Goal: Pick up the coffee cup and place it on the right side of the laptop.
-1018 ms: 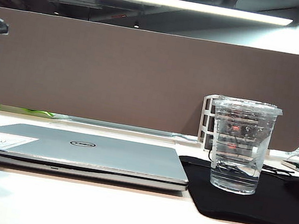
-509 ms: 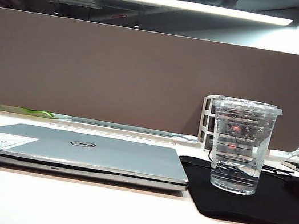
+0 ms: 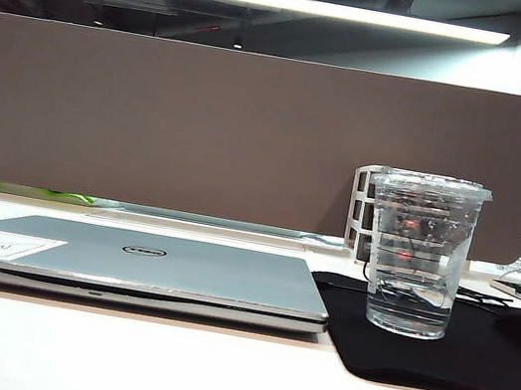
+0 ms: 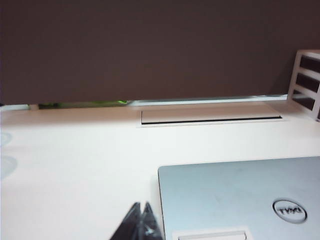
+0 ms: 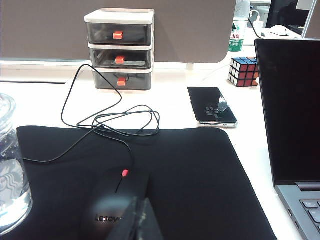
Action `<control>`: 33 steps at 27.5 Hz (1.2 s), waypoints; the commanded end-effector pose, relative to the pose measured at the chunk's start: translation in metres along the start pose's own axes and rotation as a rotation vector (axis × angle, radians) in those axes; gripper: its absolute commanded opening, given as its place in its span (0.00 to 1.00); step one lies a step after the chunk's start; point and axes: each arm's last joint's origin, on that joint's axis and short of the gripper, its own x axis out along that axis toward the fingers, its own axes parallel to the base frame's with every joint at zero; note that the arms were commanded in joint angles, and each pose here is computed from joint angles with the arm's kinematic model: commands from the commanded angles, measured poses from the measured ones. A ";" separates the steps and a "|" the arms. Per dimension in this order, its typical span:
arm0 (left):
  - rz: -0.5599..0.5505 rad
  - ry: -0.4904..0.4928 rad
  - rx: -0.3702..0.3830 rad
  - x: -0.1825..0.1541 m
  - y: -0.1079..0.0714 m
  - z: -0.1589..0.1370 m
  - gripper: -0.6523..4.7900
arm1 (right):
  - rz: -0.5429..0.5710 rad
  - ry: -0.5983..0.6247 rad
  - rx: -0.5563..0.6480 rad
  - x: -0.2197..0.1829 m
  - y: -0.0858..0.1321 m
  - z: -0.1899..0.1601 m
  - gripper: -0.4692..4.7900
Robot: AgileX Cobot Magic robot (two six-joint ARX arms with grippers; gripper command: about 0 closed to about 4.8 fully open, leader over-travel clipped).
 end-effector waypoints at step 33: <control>0.042 0.029 0.026 0.000 0.001 -0.002 0.11 | 0.001 -0.065 0.002 0.000 0.000 0.005 0.08</control>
